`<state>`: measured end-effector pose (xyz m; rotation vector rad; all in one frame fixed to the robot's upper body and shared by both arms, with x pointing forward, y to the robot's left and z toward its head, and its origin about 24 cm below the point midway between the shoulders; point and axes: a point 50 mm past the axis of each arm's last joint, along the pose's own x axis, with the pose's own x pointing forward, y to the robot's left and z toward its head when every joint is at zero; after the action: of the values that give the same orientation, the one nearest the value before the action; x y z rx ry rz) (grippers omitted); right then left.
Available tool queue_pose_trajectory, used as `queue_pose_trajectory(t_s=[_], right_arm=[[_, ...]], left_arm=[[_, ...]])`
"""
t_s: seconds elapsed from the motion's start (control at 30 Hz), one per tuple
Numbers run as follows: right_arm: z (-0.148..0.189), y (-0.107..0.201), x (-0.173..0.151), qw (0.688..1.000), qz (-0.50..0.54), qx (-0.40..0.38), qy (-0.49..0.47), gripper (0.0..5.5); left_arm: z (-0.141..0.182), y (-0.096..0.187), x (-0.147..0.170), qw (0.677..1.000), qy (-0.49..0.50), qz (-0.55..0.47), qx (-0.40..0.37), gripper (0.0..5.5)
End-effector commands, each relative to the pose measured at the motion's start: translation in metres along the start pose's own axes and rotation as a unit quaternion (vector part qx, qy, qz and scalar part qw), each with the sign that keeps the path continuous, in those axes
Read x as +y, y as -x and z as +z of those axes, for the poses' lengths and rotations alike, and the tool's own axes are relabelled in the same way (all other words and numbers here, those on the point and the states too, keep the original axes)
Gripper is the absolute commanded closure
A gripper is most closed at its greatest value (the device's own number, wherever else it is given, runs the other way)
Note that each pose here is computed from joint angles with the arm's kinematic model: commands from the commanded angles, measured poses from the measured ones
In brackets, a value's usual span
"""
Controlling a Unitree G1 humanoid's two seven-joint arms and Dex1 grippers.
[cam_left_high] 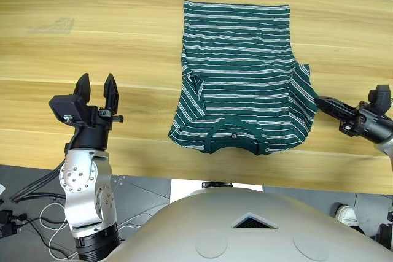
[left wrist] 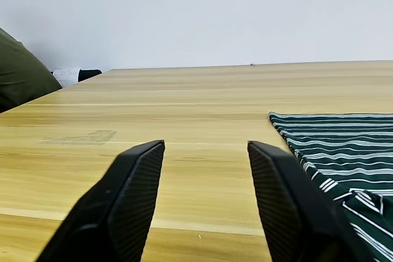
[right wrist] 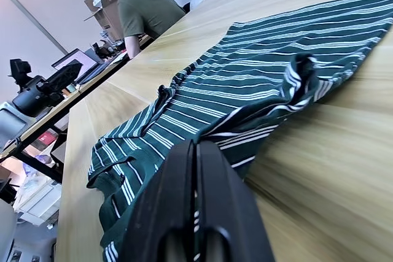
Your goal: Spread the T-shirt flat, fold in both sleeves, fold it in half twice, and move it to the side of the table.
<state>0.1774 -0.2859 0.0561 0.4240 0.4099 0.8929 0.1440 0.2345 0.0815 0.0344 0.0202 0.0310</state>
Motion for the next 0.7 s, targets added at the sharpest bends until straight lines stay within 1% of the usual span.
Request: queue_pose_trajectory(t_s=[0.03,0.1,0.17,0.23,0.37,0.5,0.6,0.7], right_arm=[[-0.006,-0.012,0.002,0.998,-0.042,0.028,0.031,5.47],[-0.010,-0.020,-0.001,0.994,-0.084,0.044,0.050,5.47],[-0.008,-0.036,0.003,0.992,-0.098,0.037,0.068,5.47],[-0.001,-0.047,0.014,0.996,-0.058,0.017,0.072,5.47],[0.013,-0.048,0.023,0.999,-0.007,-0.033,0.040,5.47],[-0.002,-0.060,0.028,0.998,-0.009,0.021,0.060,5.47],[-0.014,-0.067,0.032,0.988,-0.025,0.086,0.127,5.47],[-0.019,-0.071,0.037,0.981,-0.031,0.107,0.162,5.47]], left_arm=[[-0.004,0.000,-0.003,1.000,-0.002,-0.004,0.011,2.96],[-0.004,0.000,-0.004,1.000,0.000,-0.008,0.013,2.96],[-0.007,0.000,-0.006,1.000,0.000,-0.012,0.018,2.96],[-0.009,-0.002,-0.007,1.000,0.000,-0.014,0.021,2.96],[-0.011,-0.003,-0.006,1.000,-0.001,-0.012,0.022,2.96],[-0.011,-0.004,-0.007,1.000,0.000,-0.014,0.021,2.96],[-0.009,-0.004,-0.008,1.000,-0.004,-0.021,0.019,2.96],[-0.008,-0.003,-0.008,0.999,-0.006,-0.026,0.019,2.96]])
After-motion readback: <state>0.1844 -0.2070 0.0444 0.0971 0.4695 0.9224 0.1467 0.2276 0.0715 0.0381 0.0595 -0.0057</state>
